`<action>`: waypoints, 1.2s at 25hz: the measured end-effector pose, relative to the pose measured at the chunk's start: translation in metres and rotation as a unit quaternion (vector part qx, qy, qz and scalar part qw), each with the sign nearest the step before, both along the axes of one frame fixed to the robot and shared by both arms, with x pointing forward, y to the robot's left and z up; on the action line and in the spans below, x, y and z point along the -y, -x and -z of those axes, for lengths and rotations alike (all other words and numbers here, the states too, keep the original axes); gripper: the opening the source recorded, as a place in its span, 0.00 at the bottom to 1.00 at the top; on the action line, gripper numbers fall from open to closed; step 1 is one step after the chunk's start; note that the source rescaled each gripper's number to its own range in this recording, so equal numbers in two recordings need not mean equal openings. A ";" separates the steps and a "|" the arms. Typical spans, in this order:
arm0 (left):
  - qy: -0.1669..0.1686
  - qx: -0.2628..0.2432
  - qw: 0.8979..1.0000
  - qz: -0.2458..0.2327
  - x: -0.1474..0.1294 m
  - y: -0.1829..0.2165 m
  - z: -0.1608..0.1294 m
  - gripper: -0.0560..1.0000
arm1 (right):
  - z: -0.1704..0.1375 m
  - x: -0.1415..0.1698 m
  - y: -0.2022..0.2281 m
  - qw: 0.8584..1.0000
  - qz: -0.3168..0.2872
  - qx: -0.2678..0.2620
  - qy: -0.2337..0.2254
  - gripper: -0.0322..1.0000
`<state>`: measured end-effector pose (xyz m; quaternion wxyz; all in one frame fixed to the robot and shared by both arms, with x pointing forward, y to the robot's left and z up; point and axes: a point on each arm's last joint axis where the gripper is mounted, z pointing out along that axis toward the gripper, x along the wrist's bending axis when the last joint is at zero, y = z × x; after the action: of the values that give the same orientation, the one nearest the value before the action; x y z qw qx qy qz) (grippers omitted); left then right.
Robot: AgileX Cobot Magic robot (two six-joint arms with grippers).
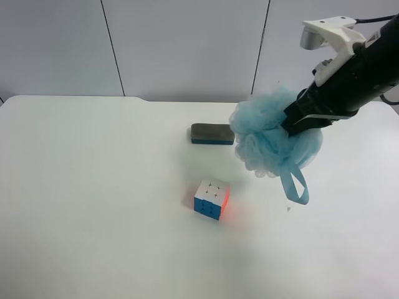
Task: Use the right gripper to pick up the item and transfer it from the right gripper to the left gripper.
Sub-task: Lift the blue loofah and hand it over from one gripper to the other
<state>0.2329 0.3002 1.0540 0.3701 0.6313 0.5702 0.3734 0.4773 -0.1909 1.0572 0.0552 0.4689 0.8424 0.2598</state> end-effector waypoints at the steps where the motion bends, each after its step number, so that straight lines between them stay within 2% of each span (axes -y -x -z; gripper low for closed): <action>1: -0.002 0.000 1.000 0.005 0.001 0.000 0.000 1.00 | 0.000 -0.007 0.003 1.000 -0.015 0.000 -0.003 0.05; 6: -0.014 -0.014 0.999 0.027 0.003 -0.005 0.000 1.00 | -0.007 -0.036 0.016 0.996 -0.090 0.017 -0.017 0.05; 10: -0.022 -0.058 0.997 0.040 0.005 -0.018 0.000 1.00 | -0.031 -0.057 0.021 0.989 -0.131 0.052 -0.034 0.05; 14: -0.044 -0.096 0.991 0.076 0.008 -0.031 0.002 1.00 | -0.047 -0.073 0.027 0.983 -0.161 0.075 -0.047 0.05; 23: -0.082 -0.089 0.974 0.194 0.018 -0.042 -0.004 1.00 | -0.037 -0.105 0.028 0.977 -0.203 0.032 -0.063 0.05; 30: -0.120 -0.079 0.948 0.285 0.031 -0.063 -0.012 1.00 | -0.033 -0.130 0.018 0.970 -0.218 -0.001 -0.111 0.05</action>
<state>0.2954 0.2688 1.0661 0.3368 0.8346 0.3447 0.2668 0.4593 -0.0614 1.0903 -0.0561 0.2777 0.8903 0.3565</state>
